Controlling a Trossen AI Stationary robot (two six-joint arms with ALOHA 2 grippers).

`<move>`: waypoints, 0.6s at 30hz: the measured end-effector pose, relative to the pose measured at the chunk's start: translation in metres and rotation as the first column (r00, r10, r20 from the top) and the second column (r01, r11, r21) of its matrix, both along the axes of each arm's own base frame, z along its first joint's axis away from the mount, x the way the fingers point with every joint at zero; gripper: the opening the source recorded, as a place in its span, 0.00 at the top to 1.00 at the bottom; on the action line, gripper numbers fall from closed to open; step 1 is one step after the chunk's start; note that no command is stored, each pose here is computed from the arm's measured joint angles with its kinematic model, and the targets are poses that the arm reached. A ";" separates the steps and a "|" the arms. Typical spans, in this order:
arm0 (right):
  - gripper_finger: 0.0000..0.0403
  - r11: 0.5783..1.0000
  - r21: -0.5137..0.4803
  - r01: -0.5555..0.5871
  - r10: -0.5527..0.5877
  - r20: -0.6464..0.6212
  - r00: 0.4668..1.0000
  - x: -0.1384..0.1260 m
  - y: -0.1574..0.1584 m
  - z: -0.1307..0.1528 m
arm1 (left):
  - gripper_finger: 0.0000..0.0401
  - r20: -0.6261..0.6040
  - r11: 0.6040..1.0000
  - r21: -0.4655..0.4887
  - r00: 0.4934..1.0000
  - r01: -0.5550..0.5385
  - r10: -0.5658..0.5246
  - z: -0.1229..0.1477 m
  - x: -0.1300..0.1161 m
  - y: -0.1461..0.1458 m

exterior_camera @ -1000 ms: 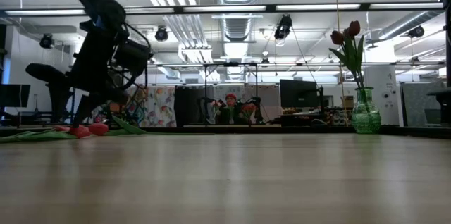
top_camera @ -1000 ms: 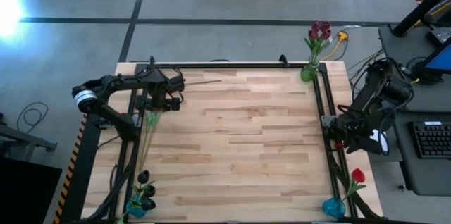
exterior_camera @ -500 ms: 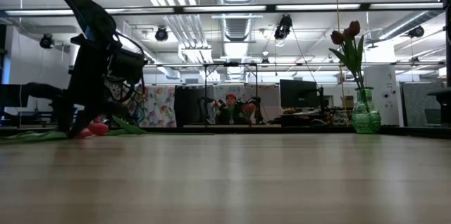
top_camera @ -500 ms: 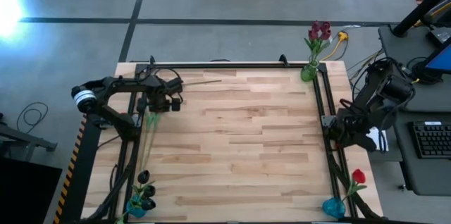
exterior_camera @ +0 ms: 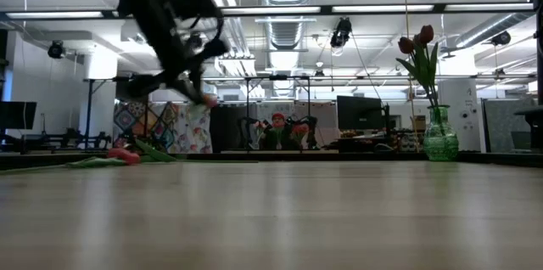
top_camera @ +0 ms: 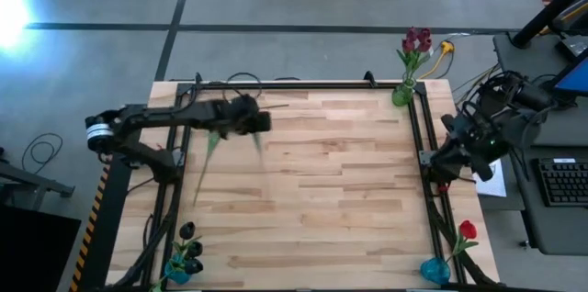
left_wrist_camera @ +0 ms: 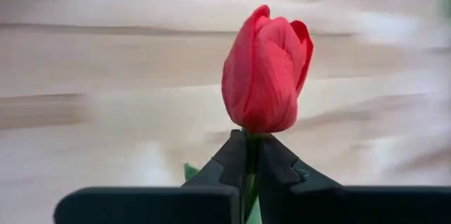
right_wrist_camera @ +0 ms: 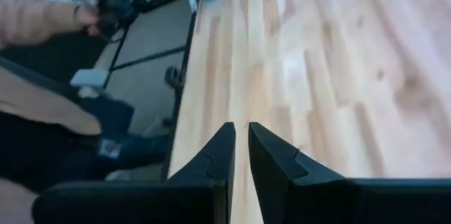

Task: Sort flowers into vase by color
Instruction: Put the red tulip into the right blue vase

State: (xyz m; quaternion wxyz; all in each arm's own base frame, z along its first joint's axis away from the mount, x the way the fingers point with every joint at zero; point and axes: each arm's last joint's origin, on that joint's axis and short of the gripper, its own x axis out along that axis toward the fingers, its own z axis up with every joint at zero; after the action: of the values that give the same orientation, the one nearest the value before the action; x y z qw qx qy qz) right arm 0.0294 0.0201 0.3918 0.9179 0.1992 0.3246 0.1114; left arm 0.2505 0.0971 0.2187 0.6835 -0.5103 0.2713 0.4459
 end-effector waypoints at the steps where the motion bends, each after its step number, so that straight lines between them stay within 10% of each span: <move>1: 0.92 1.000 -0.015 0.005 -0.005 0.023 1.000 0.001 0.000 0.001 | 1.00 0.050 1.000 0.029 0.999 0.001 -0.002 0.005 0.010 -0.008; 7: 0.92 0.969 -0.147 0.196 -0.173 0.155 0.973 0.007 -0.002 -0.004 | 1.00 0.273 0.984 0.151 0.960 -0.099 0.055 0.009 0.070 -0.064; 18: 0.80 0.934 -0.141 0.328 -0.317 0.096 0.943 0.023 0.019 -0.033 | 1.00 0.165 0.991 0.066 0.981 -0.116 0.104 -0.054 0.157 -0.091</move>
State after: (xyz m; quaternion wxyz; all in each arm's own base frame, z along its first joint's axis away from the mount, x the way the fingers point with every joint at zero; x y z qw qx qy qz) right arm 0.0527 0.0394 0.3590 0.9475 0.1734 0.2619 -0.0595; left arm 0.4076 0.0059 0.1643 0.6963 -0.5326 0.1695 0.4504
